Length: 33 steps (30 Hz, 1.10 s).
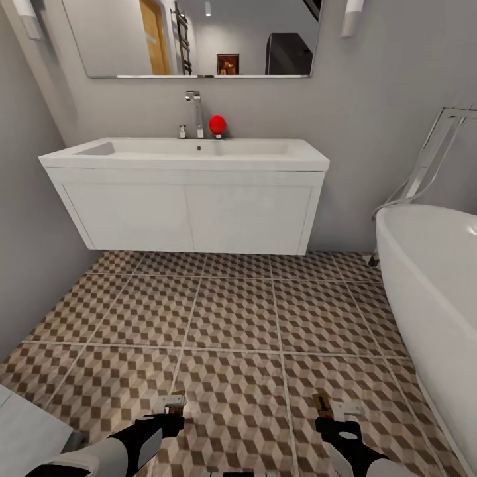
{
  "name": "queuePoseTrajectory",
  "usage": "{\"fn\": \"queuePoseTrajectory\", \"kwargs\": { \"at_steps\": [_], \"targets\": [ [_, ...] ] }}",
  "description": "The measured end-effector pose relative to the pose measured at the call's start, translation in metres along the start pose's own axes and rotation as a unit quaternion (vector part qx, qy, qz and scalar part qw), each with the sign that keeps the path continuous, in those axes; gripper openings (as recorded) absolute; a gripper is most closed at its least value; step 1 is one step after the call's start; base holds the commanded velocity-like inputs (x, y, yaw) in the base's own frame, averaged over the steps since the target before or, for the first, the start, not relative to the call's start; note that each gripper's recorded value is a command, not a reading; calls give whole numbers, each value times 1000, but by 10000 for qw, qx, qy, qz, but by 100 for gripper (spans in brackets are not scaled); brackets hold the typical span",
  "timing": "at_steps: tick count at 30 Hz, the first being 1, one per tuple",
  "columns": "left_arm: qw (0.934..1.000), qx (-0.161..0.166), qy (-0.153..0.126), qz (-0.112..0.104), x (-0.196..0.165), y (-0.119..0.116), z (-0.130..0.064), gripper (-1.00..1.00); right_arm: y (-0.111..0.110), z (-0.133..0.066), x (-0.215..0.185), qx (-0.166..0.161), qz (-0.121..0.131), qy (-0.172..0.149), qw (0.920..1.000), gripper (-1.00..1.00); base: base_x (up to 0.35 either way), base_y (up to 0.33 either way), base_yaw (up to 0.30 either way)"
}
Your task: Take the four mousetraps from the cabinet in the bathroom and place them on the bathroom floor. Make sure all four end up on the same floor surface, and ensure that at least two of them are either under or directly next to the same bathroom sink.
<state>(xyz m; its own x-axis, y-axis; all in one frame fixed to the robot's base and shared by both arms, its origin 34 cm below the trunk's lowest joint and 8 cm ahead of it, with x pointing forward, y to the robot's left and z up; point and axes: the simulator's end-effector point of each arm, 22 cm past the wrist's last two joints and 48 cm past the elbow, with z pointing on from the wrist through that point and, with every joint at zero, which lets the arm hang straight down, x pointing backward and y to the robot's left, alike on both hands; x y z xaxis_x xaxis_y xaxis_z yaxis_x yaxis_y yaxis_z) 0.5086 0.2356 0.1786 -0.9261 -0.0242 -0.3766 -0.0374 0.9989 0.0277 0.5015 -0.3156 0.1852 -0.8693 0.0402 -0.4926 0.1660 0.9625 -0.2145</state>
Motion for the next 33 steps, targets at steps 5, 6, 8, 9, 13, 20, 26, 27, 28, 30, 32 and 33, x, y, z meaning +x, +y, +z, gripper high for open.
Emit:
{"fn": "queuePoseTrajectory", "kwargs": {
  "at_steps": [5, 6, 8, 9, 13, 20, 26, 27, 28, 30, 32, 33],
  "targets": [
    [10000, 1, -3, 0, 0, 0, 0, -100, -1, 0, 1, -3, 3, 20, 10000, -100, 0, 0, 0],
    [10000, 2, -2, 0, 0, 0, 0, -100, -1, 0, 1, -3, 5, 24, 10000, -100, 0, 0, 0],
    [10000, 2, -3, 0, 0, 0, 0, -100, -1, 0, 1, -3, 7, 27, 10000, -100, 0, 0, 0],
    [10000, 2, -3, 0, 0, 0, 0, -100, -1, 0, 1, -3, 9, 30, 10000, -100, 0, 0, 0],
    [10000, 3, -5, 0, 0, 0, 0, -100, -1, 0, 2, 0, 17, 39, 10000, -100, 0, 0, 0],
    [10000, 2, 1, 0, 0, 0, 0, -100, -2, 1, 3, 5, 17, 51, 10000, -100, 0, 0, 0],
    [10000, -2, 41, 1, 4, 0, 2, -100, -2, 2, 6, 9, 7, 89, 10000, -100, 0, 0, 0],
    [10000, -3, 48, 1, 5, 0, 3, -100, -2, 3, 7, 11, 5, 95, 10000, -100, 0, 0, 0],
    [10000, -3, 56, 2, 6, 0, 3, -100, -2, 3, 8, 12, 4, 100, 9999, -100, 0, 0, 0],
    [10000, -4, 73, 2, 7, 0, 4, -100, -2, 3, 9, 11, 0, 113, 9999, -100, 0, 0, 0],
    [10000, -5, 87, 3, 9, 0, 5, -100, -2, 4, 11, 11, -4, 127, 9999, -100, 0, 0, 0],
    [10000, -5, 94, 3, 9, 0, 5, -100, -1, 4, 11, 11, -6, 134, 9999, -100, 0, 0, 0]
  ]
}}
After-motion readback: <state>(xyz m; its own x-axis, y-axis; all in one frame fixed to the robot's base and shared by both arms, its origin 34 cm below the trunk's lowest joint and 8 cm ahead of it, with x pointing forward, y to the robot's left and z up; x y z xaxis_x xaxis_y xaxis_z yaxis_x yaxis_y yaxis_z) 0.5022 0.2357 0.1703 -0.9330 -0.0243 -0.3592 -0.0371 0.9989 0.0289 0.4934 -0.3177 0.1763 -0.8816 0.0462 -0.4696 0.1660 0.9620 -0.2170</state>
